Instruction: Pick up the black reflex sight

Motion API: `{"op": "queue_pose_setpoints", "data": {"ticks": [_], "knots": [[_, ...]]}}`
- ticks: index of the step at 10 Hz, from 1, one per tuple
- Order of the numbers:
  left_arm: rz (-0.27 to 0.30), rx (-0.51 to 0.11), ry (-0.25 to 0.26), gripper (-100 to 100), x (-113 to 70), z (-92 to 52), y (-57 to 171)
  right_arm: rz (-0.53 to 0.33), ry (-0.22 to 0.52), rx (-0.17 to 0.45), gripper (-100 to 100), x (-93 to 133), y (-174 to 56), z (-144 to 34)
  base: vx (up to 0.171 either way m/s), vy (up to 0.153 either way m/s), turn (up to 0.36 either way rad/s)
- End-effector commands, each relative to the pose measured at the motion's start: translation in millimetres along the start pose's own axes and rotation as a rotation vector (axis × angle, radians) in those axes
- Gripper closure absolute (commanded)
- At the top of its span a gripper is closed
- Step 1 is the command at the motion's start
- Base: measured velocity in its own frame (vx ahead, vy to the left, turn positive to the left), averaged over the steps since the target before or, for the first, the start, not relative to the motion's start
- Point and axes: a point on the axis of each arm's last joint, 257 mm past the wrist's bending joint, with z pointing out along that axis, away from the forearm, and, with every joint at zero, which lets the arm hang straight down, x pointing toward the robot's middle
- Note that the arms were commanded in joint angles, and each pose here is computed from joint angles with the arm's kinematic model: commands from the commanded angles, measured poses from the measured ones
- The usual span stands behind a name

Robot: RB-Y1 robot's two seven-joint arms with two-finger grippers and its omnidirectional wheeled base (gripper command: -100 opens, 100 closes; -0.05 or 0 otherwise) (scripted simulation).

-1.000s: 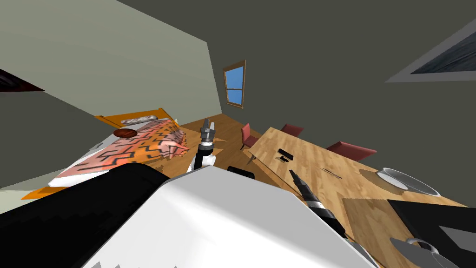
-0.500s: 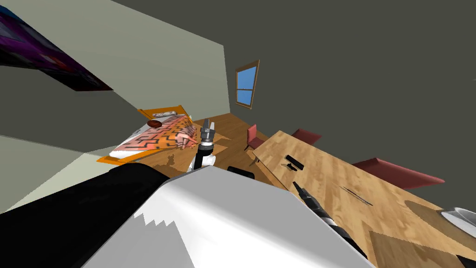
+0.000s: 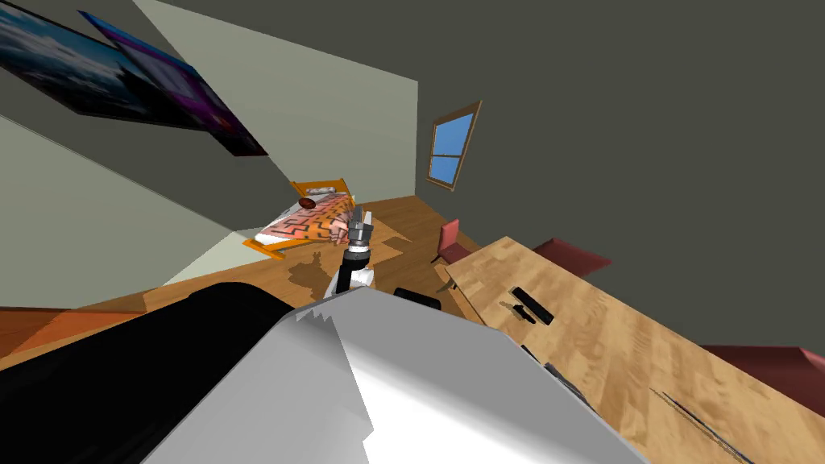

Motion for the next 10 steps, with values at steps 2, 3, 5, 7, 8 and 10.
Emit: {"op": "queue_pose_setpoints", "data": {"ticks": [2,3,5,7,8,10], "knots": [[0.0,0.0,0.0,0,0.0,0.0,0.0,-0.038,0.078,0.072,-100,22.7,-33.1,-19.6,0.001,-0.035,0.296],[0.0,0.0,0.0,0,0.0,0.0,0.0,-0.075,0.13,0.105,-100,37.6,-49.2,-33.1,0.01,-0.03,0.319],[0.0,0.0,0.0,0,0.0,0.0,0.0,-0.099,0.201,0.165,-100,60.9,-75.8,-56.6,0.02,-0.054,0.378],[0.0,0.0,0.0,0,0.0,0.0,0.0,-0.153,0.317,0.235,-100,95.3,-107.4,-94.2,0.023,-0.053,0.432],[0.0,0.0,0.0,0,0.0,0.0,0.0,-0.15,0.322,0.243,-100,97.4,-110.2,-97.3,0.022,-0.053,0.308],[0.0,0.0,0.0,0,0.0,0.0,0.0,-0.183,0.362,0.247,-100,107.4,-114.1,-106.2,0.016,-0.044,0.299]]}}
